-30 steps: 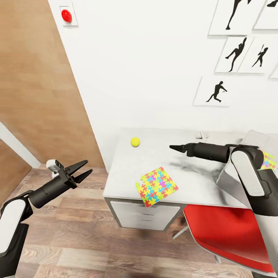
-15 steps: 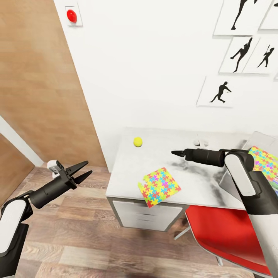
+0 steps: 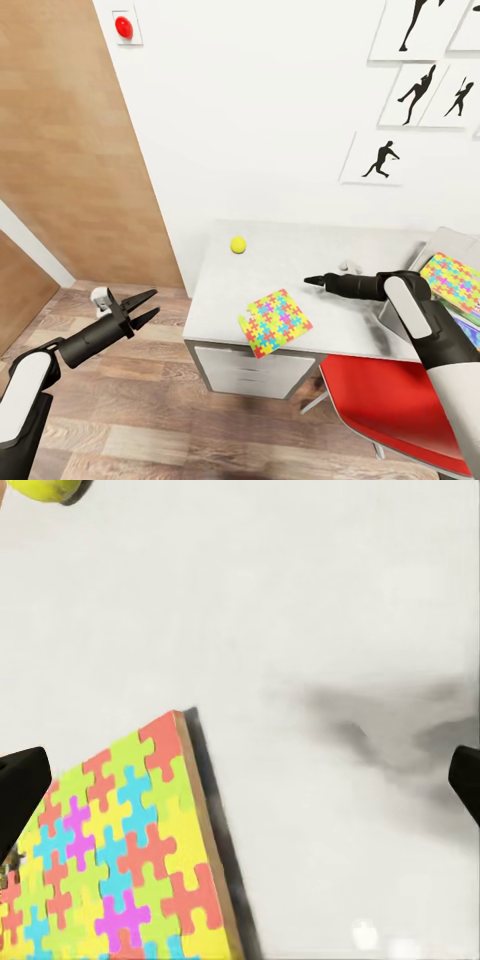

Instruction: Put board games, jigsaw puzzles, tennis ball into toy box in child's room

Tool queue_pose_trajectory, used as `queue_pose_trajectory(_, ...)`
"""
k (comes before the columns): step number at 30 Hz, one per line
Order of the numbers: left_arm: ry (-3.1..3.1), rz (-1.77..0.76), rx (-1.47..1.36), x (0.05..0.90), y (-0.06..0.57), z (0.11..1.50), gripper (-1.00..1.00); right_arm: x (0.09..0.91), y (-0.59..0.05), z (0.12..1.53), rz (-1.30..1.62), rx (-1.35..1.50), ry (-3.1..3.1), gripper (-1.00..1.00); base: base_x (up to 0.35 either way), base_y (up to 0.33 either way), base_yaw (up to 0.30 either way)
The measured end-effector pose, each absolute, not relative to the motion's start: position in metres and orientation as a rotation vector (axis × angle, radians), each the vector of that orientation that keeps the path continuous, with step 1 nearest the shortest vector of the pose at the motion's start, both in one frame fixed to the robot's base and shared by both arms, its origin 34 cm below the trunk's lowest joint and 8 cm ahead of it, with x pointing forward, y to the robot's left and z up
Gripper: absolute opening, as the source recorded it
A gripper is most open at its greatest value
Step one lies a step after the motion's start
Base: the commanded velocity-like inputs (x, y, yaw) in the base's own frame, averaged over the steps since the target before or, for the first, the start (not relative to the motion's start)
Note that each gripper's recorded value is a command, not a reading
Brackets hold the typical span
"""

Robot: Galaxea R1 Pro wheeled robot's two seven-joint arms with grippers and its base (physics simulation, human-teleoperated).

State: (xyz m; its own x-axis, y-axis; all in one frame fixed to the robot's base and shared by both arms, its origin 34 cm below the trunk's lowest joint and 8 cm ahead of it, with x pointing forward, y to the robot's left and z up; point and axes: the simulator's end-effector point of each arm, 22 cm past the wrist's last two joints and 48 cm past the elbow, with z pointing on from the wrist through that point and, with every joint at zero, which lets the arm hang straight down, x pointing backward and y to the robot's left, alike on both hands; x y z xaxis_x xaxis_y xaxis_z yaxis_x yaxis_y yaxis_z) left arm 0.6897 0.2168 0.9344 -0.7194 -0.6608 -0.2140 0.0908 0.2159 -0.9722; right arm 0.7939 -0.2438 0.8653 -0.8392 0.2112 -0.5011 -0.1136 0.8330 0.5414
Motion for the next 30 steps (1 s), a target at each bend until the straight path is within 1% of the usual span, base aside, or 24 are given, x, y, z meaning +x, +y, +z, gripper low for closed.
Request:
queue_pose_trajectory(7,1.950,-1.516,-0.590,0.679,0.224,0.902,1.00,0.781,-0.248,0.835,0.822,0.129,2.514,1.00,0.000,0.000,0.000)
queue_pose_trajectory(30,1.998,-1.458,-0.647,0.671,0.234,0.876,1.00,0.763,-0.259,0.832,0.949,0.125,2.514,1.00,0.000,0.000,0.000)
